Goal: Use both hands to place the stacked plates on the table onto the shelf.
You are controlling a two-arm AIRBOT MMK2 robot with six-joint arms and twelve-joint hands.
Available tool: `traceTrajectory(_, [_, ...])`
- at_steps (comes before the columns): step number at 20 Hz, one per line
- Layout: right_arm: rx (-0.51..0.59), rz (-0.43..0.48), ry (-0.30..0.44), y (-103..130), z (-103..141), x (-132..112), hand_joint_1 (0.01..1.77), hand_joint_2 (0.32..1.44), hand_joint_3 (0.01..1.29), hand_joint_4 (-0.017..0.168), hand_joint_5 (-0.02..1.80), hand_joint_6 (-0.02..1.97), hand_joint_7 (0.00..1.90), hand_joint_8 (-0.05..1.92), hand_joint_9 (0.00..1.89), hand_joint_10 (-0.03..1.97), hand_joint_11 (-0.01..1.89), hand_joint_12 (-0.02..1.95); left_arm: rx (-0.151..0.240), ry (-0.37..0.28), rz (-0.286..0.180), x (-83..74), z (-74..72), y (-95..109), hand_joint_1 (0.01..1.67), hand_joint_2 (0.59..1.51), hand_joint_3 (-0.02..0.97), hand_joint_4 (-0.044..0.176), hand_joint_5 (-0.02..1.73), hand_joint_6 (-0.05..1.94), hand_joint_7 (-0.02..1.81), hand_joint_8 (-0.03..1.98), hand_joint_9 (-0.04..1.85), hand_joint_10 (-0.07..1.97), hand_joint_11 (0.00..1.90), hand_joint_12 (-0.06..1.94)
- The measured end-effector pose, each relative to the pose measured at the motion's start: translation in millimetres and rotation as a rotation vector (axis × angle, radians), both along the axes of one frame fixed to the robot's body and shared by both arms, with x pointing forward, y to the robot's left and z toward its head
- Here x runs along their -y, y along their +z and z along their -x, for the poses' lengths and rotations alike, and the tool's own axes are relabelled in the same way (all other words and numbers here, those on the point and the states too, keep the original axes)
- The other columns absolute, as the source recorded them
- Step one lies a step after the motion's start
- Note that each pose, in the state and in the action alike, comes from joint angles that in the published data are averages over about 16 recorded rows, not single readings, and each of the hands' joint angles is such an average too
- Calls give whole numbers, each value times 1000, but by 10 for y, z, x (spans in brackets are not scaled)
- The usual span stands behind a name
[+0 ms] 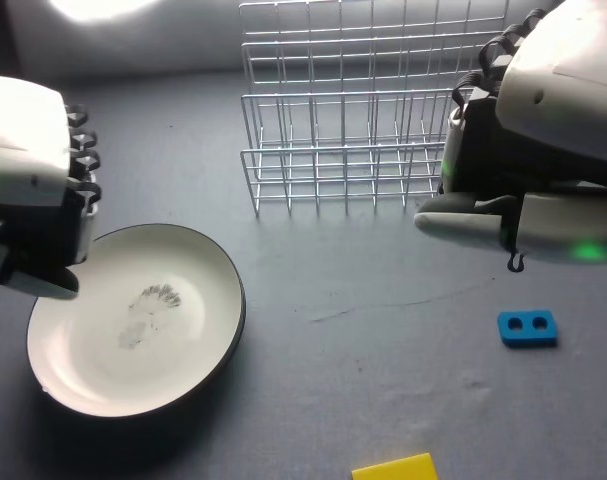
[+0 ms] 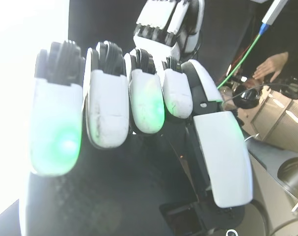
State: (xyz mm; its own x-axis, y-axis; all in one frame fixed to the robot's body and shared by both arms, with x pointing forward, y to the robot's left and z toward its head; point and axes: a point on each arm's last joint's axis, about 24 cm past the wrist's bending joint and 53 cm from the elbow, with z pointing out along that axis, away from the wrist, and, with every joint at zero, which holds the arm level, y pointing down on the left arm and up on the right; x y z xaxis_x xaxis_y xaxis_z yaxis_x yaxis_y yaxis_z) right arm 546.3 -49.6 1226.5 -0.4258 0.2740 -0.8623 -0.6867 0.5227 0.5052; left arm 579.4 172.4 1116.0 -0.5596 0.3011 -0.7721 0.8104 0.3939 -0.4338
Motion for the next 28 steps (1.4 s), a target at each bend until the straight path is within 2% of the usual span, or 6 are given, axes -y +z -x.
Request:
traceTrajectory(4, [19, 10, 3, 7, 5, -6, 199, 1181, 57, 29, 617, 774, 712, 739, 758, 761, 884, 720, -15, -18, -22, -9, 59, -88, 171, 1166, 68, 27, 520, 656, 569, 663, 630, 662, 633, 663])
traceTrajectory(8, [42, 20, 5, 18, 9, -10, 174, 1177, 48, 21, 463, 579, 532, 551, 564, 566, 657, 532, -19, -35, -36, -24, 91, -132, 130, 1159, 60, 21, 389, 482, 426, 488, 468, 492, 473, 487])
traceTrajectory(10, [69, 29, 9, 35, 18, -15, 140, 1160, 48, 6, 308, 381, 360, 355, 383, 367, 461, 335, -23, -48, -47, -42, 109, -168, 69, 1140, 60, 6, 238, 286, 262, 292, 298, 295, 303, 288])
traceTrajectory(14, [123, 35, 15, 89, 33, -20, 297, 1105, 23, 0, 49, 47, 62, 31, 66, 34, 106, 71, -27, -78, -67, -110, 149, -216, 14, 1136, 29, 3, 23, -5, 20, -1, 24, 5, 36, -6])
traceTrajectory(25, [150, 18, 20, 138, 47, -8, 989, 885, 25, -2, 21, 18, 18, 11, 21, 6, 18, 628, -38, -134, -149, -485, 266, -431, 14, 1121, 26, 6, 19, -9, 17, -14, 20, 2, 15, -18])
traceTrajectory(28, [136, 25, 25, 106, 54, -14, 1079, 854, 26, -2, 20, 18, 18, 12, 21, 6, 19, 775, -50, -145, -177, -590, 327, -532, 14, 1120, 25, 6, 18, -5, 16, -14, 22, 3, 15, -18])
